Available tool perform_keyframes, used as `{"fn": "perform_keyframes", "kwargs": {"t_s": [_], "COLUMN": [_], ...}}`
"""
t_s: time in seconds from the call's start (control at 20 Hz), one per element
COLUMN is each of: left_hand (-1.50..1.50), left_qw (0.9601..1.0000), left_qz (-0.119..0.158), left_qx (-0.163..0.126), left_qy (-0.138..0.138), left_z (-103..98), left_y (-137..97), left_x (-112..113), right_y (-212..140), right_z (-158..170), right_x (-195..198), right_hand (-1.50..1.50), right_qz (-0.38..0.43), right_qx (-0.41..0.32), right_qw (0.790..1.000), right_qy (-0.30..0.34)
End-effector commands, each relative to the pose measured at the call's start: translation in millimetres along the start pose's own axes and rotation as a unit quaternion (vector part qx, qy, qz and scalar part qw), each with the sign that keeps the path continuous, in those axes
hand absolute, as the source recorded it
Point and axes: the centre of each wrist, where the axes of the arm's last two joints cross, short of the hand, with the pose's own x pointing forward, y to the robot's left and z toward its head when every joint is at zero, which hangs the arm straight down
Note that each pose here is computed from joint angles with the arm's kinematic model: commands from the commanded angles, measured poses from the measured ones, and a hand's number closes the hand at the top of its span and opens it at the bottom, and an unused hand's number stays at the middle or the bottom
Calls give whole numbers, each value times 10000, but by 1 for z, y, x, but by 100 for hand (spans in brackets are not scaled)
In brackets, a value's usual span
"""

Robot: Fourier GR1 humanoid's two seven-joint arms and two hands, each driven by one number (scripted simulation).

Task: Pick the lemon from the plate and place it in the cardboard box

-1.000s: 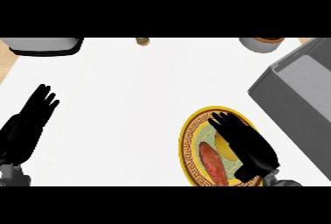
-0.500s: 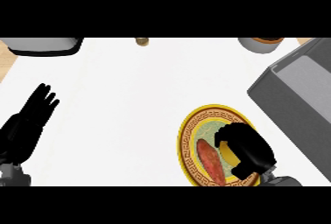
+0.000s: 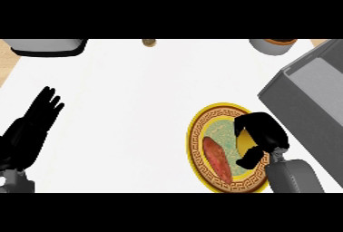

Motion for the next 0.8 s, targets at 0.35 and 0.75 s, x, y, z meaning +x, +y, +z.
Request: {"fn": "perform_keyframes", "kwargs": {"t_s": [0.35,0.75], "left_hand": [0,0], "left_qw": [10000,10000], "left_qz": [37,6], "left_qx": [-39,83], "left_qy": [26,14], "left_z": [-5,7], "left_y": [-16,14], "left_x": [0,-4], "right_y": [-56,-135], "right_z": [-24,38], "right_x": [-10,30], "right_hand": [150,150], "right_qz": [-73,66], "right_qx": [-374,-1703], "right_qw": [9943,9841], "right_qy": [994,503]}}
